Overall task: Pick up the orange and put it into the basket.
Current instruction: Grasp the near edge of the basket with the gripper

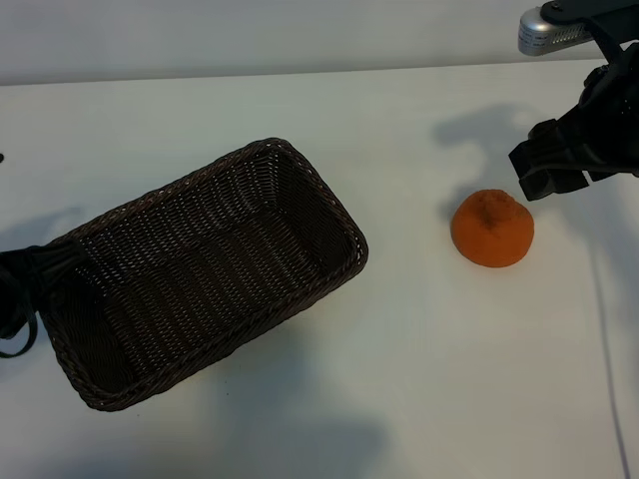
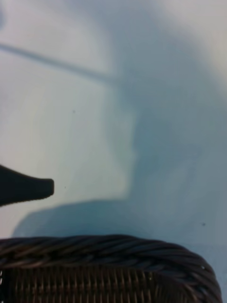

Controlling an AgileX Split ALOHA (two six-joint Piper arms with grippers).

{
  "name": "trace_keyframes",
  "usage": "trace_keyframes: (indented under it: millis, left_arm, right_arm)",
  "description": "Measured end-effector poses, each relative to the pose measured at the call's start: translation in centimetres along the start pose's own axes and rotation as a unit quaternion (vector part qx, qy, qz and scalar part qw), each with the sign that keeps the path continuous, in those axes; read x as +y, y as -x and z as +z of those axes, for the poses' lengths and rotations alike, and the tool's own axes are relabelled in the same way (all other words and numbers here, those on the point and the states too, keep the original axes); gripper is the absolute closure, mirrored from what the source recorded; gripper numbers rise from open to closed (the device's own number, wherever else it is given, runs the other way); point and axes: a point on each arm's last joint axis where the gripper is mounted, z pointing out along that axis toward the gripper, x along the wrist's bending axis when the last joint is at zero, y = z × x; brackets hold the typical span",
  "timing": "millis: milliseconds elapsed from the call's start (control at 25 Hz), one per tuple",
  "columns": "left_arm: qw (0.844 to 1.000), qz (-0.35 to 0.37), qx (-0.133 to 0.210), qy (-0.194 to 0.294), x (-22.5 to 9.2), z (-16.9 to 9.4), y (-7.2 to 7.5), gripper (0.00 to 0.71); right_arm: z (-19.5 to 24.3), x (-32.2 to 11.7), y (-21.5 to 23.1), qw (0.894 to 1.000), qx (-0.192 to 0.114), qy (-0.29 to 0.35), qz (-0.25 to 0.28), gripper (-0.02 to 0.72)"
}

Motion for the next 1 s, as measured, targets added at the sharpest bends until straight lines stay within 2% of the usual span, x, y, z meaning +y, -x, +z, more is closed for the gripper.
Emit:
trace_keyframes:
  millis: [240, 400, 560, 1000]
  left_arm:
    - [1.0, -0.007, 0.008, -0.029, 0.1, 2.0, -0.5, 0.118]
    - [0.999, -0.006, 0.004, -0.053, -0.1, 3.9, 0.2, 0.118]
    - [0.998, -0.003, -0.003, -0.056, 0.2, 5.2, 0.9, 0.118]
    - [0.996, 0.005, -0.002, -0.09, -0.1, 8.5, 2.1, 0.118]
  right_arm:
    - [0.0, 0.0, -0.1, 1.0, 0.003, 0.0, 0.001, 0.107]
    - [0.0, 0.0, -0.1, 1.0, 0.007, 0.0, 0.0, 0.107]
    - [0.0, 0.0, -0.1, 1.0, 0.008, 0.0, -0.001, 0.107]
    - [0.0, 0.0, -0.1, 1.0, 0.008, 0.0, -0.002, 0.107]
